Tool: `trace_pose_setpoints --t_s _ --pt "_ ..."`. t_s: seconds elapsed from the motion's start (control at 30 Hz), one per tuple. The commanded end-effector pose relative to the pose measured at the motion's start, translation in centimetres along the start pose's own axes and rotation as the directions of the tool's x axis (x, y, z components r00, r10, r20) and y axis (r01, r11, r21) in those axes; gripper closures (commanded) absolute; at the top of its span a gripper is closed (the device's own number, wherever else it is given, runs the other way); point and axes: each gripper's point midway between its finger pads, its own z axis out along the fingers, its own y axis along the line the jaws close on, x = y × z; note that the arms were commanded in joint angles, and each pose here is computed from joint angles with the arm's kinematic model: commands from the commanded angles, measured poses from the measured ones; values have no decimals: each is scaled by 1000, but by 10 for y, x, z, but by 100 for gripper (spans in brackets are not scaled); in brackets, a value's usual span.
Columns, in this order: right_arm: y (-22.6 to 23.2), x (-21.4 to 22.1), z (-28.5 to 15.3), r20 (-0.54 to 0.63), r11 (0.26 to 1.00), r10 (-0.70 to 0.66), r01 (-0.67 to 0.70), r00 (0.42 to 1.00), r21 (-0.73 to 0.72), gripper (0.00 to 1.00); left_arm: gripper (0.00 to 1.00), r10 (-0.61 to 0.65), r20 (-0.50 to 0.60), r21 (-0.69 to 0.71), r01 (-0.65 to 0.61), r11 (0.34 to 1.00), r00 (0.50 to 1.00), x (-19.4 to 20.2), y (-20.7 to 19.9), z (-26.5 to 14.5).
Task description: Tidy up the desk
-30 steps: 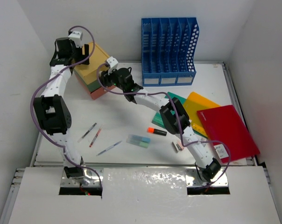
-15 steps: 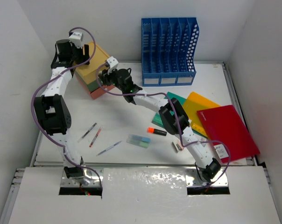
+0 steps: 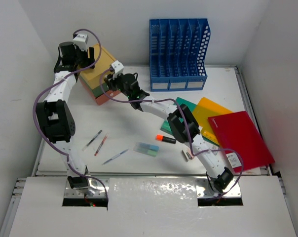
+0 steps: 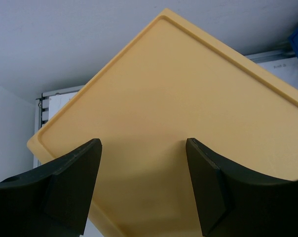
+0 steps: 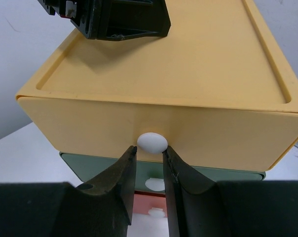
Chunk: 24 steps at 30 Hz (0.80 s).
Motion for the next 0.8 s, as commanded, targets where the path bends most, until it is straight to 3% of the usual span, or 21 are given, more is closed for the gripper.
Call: trace_pose_setpoints --t_s 0.0,0.43,0.6,0.77 --pt "17 -68 3 182 999 -19 24 983 -26 72 33 7 -117 27 -3 1000 993 37 -5 -2" --pt "22 -91 -1 219 998 -51 58 974 -26 67 33 10 -129 32 -6 999 992 41 -5 -1" --pt "18 -91 -1 222 998 -66 69 973 -5 77 33 10 -131 38 -5 999 991 42 -7 -2" --pt "18 -100 -3 241 997 -70 72 968 0 79 33 14 -137 38 -8 999 990 44 -7 0"
